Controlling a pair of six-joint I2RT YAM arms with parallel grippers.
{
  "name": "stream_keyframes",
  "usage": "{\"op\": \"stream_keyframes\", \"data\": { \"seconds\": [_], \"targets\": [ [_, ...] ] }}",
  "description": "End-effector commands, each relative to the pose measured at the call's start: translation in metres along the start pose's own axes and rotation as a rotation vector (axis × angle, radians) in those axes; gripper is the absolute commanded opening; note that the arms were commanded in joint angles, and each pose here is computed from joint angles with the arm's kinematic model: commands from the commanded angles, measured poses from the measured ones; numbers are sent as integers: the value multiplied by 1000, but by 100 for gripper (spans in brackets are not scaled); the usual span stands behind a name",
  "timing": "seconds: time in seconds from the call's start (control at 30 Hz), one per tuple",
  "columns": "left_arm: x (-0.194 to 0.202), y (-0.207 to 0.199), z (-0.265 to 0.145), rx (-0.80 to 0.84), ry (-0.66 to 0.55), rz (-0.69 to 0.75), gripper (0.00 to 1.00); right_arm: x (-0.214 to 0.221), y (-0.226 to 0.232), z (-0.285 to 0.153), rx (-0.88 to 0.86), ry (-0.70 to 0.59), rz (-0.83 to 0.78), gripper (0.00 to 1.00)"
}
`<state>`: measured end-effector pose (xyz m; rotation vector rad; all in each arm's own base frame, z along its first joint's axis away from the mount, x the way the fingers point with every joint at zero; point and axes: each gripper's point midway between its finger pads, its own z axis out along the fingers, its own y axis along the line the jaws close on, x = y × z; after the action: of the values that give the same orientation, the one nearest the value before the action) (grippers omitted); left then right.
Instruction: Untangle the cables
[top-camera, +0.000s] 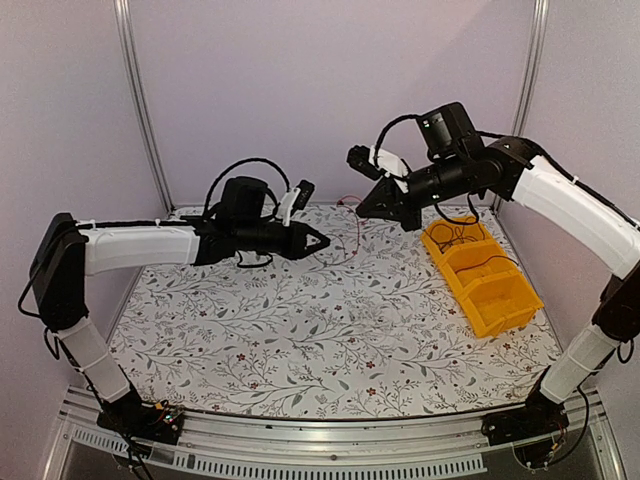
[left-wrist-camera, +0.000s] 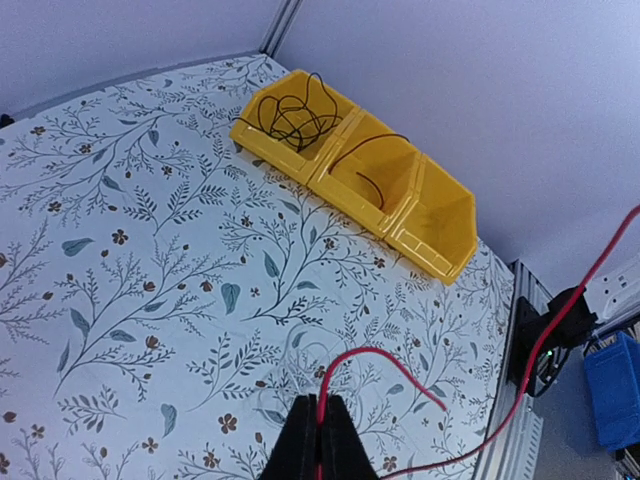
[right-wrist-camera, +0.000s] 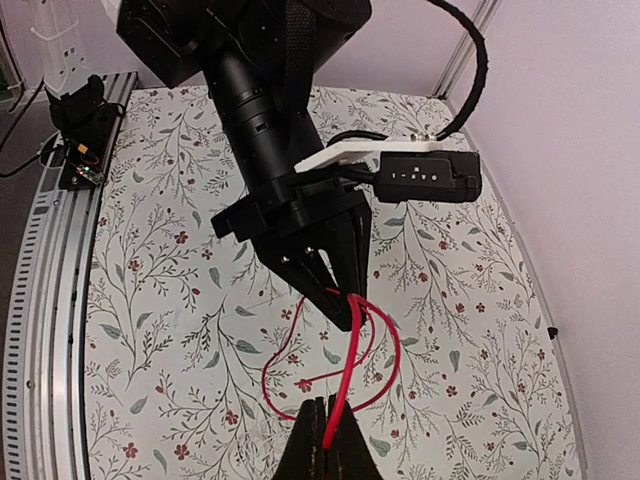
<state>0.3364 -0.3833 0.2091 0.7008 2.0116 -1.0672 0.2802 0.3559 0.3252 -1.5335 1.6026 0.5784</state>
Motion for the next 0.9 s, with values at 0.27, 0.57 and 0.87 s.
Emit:
{"op": "stream_keyframes", "data": {
  "seconds": [0.27,0.57,0.87],
  "targets": [
    [12,60,-1,-188,17,-127,0,-44,-41,-86,209,-137,-32,0],
    [-5,50,-8,-165,-16,-62,22,23,-65,-82,268,-54,71,0],
    [-24,44,-26,-196,-87,-27,44,78,-99,-114,401,10,166,0]
  ]
}}
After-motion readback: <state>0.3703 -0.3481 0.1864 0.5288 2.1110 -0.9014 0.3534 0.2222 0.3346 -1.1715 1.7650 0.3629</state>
